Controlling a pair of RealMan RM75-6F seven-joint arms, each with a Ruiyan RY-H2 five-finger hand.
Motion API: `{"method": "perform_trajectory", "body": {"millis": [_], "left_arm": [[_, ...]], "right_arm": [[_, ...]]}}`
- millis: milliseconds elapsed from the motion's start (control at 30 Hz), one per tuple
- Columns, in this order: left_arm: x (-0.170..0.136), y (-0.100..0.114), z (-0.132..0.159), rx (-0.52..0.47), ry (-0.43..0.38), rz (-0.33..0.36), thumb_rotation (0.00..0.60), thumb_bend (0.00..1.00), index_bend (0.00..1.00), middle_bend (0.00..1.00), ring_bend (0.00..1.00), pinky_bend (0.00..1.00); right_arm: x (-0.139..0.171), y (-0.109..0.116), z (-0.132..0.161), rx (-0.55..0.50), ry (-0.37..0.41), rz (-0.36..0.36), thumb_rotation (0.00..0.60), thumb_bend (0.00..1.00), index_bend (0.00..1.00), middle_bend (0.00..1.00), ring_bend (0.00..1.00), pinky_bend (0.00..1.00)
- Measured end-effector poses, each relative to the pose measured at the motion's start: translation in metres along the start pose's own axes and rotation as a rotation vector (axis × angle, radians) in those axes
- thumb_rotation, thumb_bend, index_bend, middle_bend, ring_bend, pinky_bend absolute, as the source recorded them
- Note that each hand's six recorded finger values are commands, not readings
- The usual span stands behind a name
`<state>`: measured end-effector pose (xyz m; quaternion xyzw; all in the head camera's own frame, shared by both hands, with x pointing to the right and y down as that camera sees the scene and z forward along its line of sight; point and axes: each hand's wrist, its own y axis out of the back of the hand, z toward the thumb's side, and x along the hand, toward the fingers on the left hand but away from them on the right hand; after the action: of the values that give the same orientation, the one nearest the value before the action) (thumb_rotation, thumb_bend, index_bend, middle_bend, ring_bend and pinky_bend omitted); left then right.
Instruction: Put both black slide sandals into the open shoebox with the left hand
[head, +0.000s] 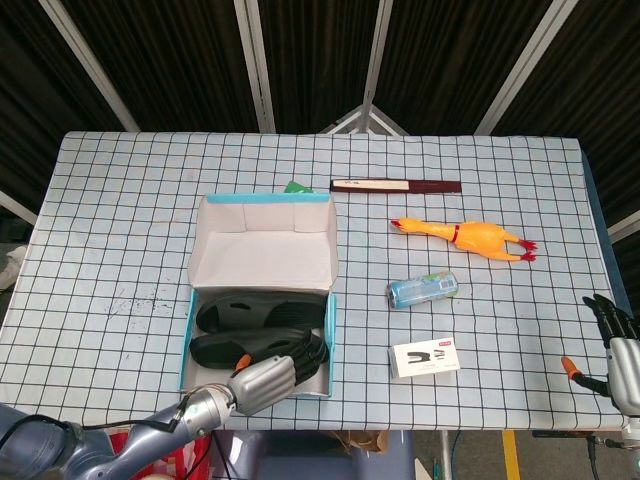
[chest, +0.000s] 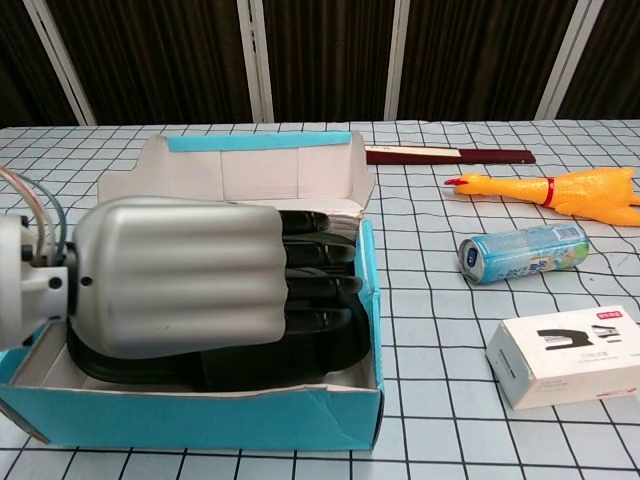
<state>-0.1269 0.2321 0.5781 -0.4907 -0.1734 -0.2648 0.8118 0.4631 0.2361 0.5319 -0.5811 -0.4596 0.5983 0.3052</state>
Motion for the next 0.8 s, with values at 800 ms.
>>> {"method": "perform_trajectory", "body": {"millis": [800], "left_arm": [[-0.227,-0.073,-0.085,-0.659,1.030,-0.028,0.600,0.16,0.12,0.13,0.05,0.12]], "right_arm": [[0.005,0.002,0.016,0.042,0.131,-0.029,0.600,0.25,0.14,0.12,0.17,0.15]]}}
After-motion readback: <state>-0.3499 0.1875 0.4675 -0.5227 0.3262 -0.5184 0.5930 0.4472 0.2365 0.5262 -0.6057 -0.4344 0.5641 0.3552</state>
